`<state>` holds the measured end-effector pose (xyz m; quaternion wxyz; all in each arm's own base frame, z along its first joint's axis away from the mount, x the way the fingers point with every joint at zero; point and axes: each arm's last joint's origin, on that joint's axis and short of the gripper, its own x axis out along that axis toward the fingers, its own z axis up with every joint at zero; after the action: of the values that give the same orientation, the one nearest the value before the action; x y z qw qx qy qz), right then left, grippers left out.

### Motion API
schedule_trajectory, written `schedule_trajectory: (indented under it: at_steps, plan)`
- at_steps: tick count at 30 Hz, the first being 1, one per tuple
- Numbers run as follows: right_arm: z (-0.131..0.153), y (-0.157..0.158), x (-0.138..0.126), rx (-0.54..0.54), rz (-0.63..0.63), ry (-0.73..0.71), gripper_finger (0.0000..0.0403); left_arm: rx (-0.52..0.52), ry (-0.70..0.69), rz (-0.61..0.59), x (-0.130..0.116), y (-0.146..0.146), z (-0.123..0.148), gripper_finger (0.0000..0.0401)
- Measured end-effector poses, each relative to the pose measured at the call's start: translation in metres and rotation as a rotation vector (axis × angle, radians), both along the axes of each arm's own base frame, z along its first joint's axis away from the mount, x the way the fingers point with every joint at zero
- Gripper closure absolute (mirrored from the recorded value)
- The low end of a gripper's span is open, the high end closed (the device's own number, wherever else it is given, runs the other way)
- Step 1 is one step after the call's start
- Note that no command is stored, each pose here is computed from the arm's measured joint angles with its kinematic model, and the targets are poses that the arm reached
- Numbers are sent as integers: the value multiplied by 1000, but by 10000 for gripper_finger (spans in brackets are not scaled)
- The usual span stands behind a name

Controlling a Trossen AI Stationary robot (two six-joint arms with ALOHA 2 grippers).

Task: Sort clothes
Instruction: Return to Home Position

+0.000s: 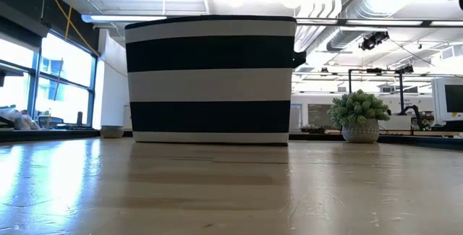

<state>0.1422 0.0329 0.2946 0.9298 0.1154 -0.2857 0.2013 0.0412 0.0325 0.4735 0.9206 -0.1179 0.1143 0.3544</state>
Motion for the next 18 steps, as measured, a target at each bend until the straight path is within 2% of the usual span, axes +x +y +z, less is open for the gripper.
schedule_trajectory:
  at_steps: [3,7,11,16,18]
  plan:
    - [-13,-1,-10,29,-32,6,156,-6,18,-5,0,0,-2,270]
    - [-22,-7,-34,48,-59,-89,156,-7,34,-16,-1,-1,-3,270]
    - [-37,-11,-46,55,-143,-106,156,0,52,-22,-1,-1,-4,270]
    - [-62,-14,-50,-42,-286,-88,156,3,60,-25,-1,-1,-4,270]
    - [-69,-14,-47,-102,-317,-35,156,3,61,-25,-1,-1,-4,270]
